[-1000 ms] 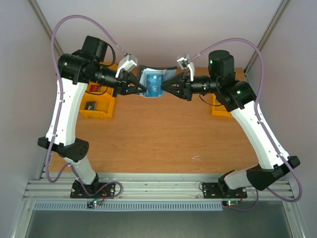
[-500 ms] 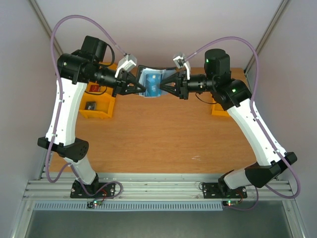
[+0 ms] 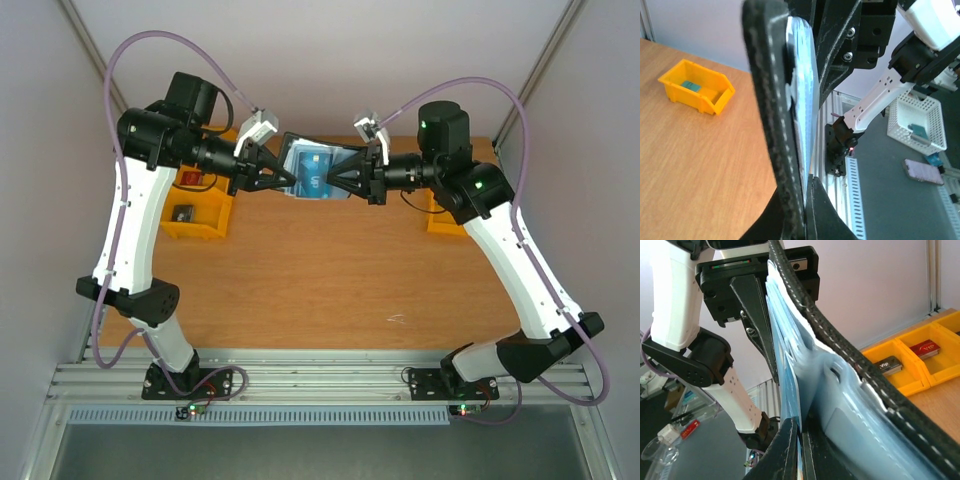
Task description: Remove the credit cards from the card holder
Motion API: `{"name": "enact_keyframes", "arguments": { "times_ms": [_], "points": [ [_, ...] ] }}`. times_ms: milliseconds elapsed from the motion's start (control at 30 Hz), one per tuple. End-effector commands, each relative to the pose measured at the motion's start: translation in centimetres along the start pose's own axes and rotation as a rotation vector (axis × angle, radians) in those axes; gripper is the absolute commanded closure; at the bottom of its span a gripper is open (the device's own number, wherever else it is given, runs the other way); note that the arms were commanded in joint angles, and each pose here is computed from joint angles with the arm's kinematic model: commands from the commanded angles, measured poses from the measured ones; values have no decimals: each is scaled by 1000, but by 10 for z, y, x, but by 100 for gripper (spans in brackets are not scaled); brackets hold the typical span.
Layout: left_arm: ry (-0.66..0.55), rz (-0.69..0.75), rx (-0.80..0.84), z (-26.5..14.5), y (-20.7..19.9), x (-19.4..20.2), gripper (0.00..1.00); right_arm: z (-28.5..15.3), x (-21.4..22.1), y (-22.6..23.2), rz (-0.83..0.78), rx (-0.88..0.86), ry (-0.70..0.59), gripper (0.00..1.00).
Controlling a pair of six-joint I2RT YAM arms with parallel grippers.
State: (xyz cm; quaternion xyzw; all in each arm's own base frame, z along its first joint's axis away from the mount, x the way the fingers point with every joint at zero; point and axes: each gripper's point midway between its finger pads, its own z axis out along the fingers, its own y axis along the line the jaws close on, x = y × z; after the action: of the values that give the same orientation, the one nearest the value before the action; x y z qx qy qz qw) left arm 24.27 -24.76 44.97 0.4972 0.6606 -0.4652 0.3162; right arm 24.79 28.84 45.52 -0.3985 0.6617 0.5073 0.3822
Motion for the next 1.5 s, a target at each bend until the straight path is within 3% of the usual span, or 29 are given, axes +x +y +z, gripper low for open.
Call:
{"name": "enact_keyframes", "arguments": {
  "times_ms": [0,500,667,800,900,1200,1467],
  "points": [
    [-46,46,23,-5,-14,-12,100,-10,-3,4,-23,24,-9,99],
    [-32,22,-29,-5,-2,-10,100,-37,10,-22,20,156,12,99],
    [-8,-70,-107,-1,28,1,100,-59,20,-52,80,312,31,99],
    [65,-276,-177,18,78,47,100,-87,28,-82,168,476,32,99],
    [97,-351,-173,38,103,85,100,-100,37,-99,216,586,60,99],
    [155,-479,-94,97,149,196,100,-94,45,-94,270,537,83,99],
    [176,-727,-93,129,186,274,100,-81,51,-92,333,468,103,99]
  ]
}}
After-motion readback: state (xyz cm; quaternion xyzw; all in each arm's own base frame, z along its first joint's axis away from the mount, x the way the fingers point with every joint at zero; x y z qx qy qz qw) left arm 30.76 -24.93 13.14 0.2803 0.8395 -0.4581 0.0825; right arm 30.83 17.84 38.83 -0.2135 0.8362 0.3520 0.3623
